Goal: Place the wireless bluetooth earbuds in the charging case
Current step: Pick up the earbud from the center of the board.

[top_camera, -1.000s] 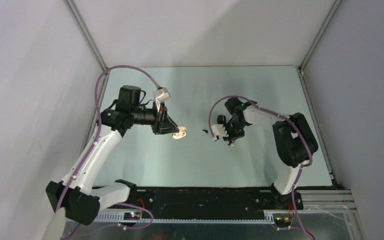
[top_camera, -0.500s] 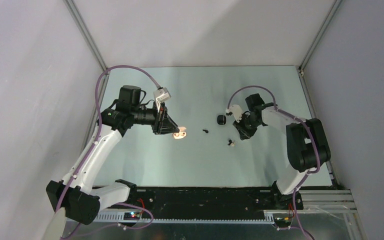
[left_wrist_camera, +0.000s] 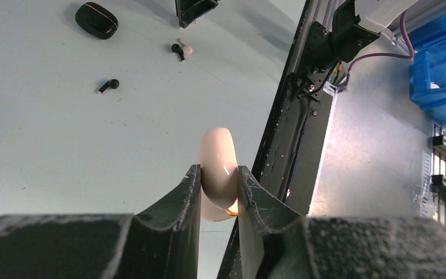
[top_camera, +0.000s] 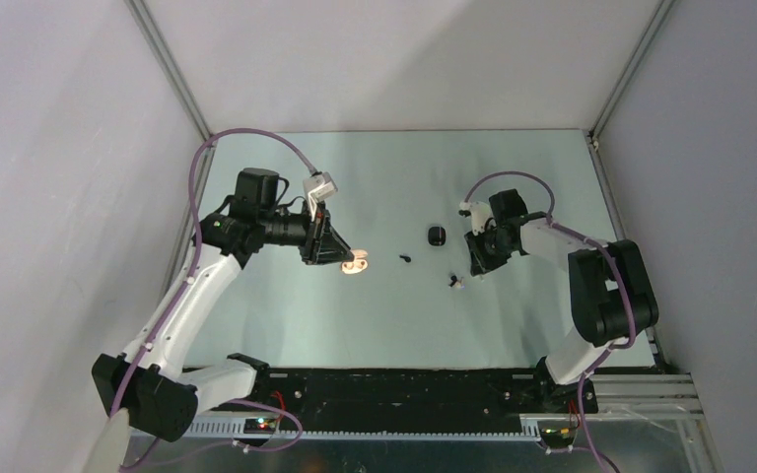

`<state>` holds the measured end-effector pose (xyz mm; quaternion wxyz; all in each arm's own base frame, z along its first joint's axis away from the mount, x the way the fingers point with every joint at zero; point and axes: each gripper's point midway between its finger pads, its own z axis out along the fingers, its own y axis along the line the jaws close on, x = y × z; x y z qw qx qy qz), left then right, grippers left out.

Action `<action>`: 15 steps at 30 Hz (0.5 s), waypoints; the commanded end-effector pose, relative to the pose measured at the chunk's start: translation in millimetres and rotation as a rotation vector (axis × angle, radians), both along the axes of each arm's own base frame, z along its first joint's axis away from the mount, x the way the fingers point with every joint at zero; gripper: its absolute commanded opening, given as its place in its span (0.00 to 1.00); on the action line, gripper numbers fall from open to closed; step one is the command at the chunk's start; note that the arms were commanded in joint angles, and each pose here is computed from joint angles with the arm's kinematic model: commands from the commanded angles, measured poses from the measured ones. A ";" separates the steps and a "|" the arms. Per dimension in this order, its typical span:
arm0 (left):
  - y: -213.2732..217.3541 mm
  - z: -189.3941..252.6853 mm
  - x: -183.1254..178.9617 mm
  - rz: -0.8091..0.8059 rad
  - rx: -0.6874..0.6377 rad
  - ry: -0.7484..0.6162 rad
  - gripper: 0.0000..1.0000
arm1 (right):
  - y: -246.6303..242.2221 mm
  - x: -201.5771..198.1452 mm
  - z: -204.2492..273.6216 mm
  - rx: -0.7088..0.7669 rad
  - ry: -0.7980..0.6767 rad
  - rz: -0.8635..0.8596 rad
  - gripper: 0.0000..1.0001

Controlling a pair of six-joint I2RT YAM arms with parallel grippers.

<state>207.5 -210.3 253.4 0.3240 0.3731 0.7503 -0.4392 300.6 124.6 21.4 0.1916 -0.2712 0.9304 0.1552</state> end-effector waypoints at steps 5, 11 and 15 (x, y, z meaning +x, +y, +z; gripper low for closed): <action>-0.6 12.1 4.5 -0.004 -0.017 -0.046 0.00 | -4.5 2.8 11.5 -0.002 -0.037 -0.054 0.34; -0.8 10.9 4.7 -0.010 -0.016 -0.048 0.00 | -2.4 1.7 26.6 0.028 -0.052 -0.021 0.40; -0.4 10.1 4.1 -0.009 -0.014 -0.049 0.00 | 8.6 -1.4 41.3 0.090 -0.086 0.196 0.40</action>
